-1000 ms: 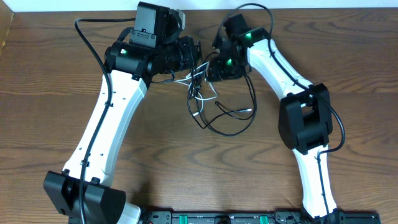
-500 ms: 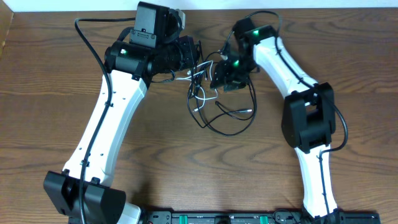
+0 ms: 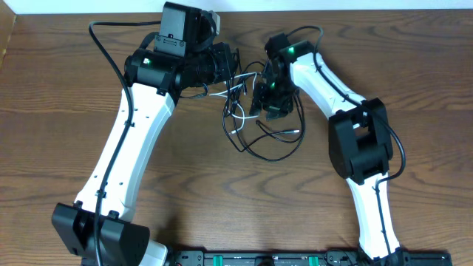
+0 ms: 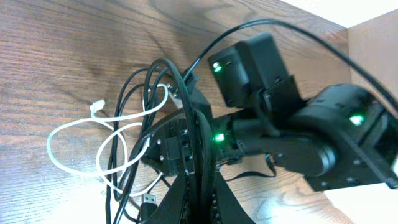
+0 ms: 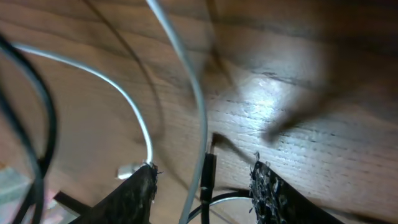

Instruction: Untangle cables

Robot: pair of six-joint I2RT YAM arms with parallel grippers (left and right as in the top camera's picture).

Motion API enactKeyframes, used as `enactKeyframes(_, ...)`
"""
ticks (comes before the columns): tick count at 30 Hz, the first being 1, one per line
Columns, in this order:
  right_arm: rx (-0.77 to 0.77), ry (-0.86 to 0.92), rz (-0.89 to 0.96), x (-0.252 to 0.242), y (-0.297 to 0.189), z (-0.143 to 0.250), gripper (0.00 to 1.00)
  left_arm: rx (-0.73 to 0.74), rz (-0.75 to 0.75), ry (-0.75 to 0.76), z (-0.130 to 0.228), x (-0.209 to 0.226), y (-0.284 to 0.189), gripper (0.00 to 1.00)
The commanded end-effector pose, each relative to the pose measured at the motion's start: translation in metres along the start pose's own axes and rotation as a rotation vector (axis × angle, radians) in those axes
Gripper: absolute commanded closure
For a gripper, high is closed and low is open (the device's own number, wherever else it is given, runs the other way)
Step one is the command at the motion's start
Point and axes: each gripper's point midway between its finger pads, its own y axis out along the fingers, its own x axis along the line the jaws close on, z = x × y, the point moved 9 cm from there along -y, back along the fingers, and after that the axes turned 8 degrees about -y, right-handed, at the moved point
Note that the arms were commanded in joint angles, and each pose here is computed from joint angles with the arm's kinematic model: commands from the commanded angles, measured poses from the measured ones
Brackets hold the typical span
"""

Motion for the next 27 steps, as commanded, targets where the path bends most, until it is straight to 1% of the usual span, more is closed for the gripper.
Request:
enactKeyframes(1, 0.007, 0.051, 0.015, -0.001, 0.01, 0.004, 0.54, -0.016, -0.002, 0.002, -0.003, -0.001, -0.002, 0.93)
enactKeyframes(3, -0.003, 0.057, 0.012, -0.001, 0.012, 0.002, 0.57, -0.016, -0.002, 0.002, -0.003, -0.001, -0.002, 0.93)
enactKeyframes(5, -0.017, 0.048, 0.008, -0.001, 0.012, 0.0, 0.65, -0.016, -0.002, 0.002, -0.003, -0.001, -0.002, 0.93)
enactKeyframes(6, -0.024, 0.045, 0.009, -0.001, 0.012, -0.001, 0.72, -0.016, -0.003, 0.002, -0.003, -0.001, -0.002, 0.93)
enactKeyframes(8, -0.037, 0.04, 0.022, -0.002, 0.011, -0.003, 0.92, -0.024, -0.014, 0.002, -0.004, 0.0, -0.002, 0.93)
enactKeyframes(9, -0.043, 0.042, 0.031, -0.004, 0.011, -0.004, 0.99, -0.027, -0.02, 0.002, -0.004, 0.001, -0.002, 0.93)
enactKeyframes(13, -0.079, 0.003, 0.071, -0.012, -0.002, -0.007, 0.99, -0.038, -0.035, 0.008, -0.005, 0.002, -0.002, 0.93)
enactKeyframes(17, -0.158, -0.023, 0.14, -0.016, -0.04, -0.004, 0.99, -0.066, -0.095, 0.004, -0.006, 0.008, -0.002, 0.93)
enactKeyframes(20, -0.256, -0.099, 0.164, -0.012, -0.084, 0.002, 0.99, -0.09, -0.153, -0.001, -0.007, 0.014, -0.001, 0.92)
enactKeyframes(22, -0.342, -0.165, 0.18, -0.005, -0.121, 0.011, 0.99, -0.107, -0.203, -0.004, -0.007, 0.02, -0.001, 0.93)
enactKeyframes(25, -0.472, -0.238, 0.205, 0.004, -0.178, 0.034, 0.99, -0.131, -0.278, -0.009, -0.007, 0.029, 0.001, 0.93)
enactKeyframes(27, -0.585, -0.236, 0.235, 0.006, -0.22, 0.054, 0.99, -0.141, -0.317, -0.013, -0.006, 0.035, 0.003, 0.93)
